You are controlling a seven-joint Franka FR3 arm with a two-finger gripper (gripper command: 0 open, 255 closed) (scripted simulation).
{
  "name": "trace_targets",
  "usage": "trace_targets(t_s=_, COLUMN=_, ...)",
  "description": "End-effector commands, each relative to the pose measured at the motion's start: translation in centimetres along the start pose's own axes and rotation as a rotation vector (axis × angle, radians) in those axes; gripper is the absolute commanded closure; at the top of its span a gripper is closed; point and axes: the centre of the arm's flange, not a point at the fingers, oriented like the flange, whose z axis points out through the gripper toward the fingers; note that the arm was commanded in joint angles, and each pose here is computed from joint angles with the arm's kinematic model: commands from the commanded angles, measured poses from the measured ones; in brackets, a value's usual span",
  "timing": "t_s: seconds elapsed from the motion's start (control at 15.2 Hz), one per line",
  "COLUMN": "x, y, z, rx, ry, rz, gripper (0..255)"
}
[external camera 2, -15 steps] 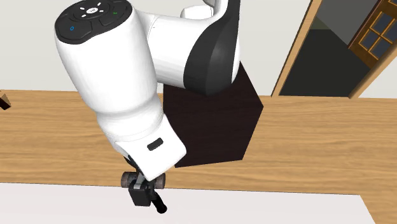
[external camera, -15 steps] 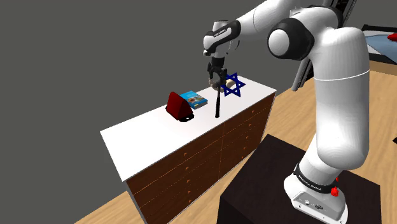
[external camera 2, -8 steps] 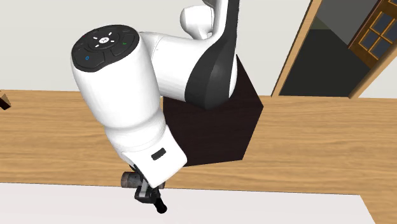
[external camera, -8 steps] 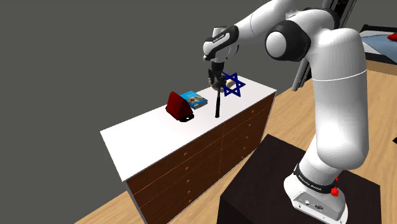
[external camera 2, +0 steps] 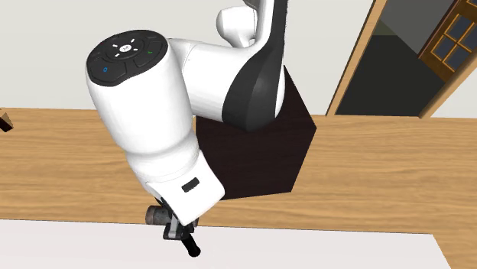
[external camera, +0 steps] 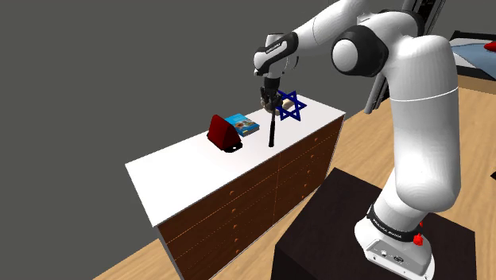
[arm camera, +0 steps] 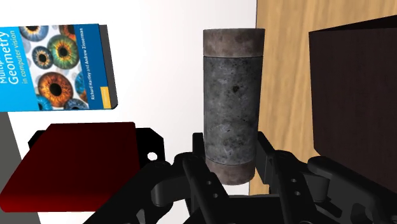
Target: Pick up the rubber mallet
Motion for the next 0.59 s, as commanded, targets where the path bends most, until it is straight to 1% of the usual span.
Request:
trace_targets(t_s=0.0, x=0.0, y=0.0, z=0.1, rx=0.002, ry=0.0, rz=0.0, gripper=255)
trace_targets(t_s=0.53, x=0.0, y=0.2, z=-4.1, rx=0.002, ry=0.0, rz=0.0, gripper=255)
